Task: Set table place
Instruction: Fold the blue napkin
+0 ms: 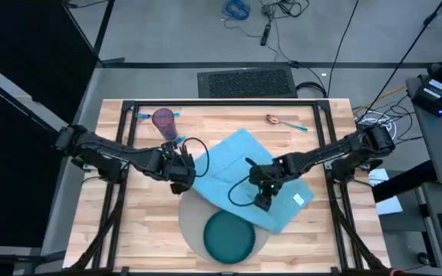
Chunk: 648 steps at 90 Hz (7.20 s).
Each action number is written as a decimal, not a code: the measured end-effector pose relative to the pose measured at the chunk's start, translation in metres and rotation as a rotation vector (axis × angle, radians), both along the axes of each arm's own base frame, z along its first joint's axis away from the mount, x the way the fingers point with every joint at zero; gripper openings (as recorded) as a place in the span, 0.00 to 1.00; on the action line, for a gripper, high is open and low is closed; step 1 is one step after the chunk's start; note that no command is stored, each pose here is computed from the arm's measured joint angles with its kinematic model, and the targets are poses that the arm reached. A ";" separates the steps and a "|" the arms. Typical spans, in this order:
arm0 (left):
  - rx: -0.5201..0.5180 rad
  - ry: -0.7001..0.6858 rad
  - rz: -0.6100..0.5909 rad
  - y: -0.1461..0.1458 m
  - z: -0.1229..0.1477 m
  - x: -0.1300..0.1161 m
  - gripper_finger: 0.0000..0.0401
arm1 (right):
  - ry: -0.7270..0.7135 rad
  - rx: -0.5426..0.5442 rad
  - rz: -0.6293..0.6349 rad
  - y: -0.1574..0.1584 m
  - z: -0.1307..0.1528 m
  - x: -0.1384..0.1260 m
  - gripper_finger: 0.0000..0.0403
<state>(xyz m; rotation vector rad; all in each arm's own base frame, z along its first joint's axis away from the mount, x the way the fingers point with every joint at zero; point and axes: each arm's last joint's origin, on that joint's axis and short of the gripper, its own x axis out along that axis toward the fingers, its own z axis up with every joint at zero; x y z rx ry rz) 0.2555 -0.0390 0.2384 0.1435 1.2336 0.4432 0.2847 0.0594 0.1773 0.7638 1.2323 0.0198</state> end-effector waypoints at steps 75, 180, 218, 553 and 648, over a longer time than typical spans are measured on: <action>-0.007 0.002 0.005 0.003 0.000 0.001 0.00 | -0.136 0.098 0.078 0.056 0.019 0.002 0.17; -0.009 -0.008 -0.013 0.002 0.000 0.002 0.00 | -0.068 -0.117 0.055 0.047 -0.006 0.004 0.57; -0.009 -0.008 -0.014 0.002 0.000 0.002 0.00 | -0.073 -0.113 0.117 0.064 -0.012 0.007 0.03; -0.278 0.163 -0.155 -0.026 -0.004 -0.013 0.00 | -0.270 -0.134 0.177 0.167 -0.034 0.023 0.29; -0.250 0.124 -0.173 -0.026 -0.003 -0.009 0.00 | -0.233 -0.262 0.192 0.158 0.004 0.048 0.14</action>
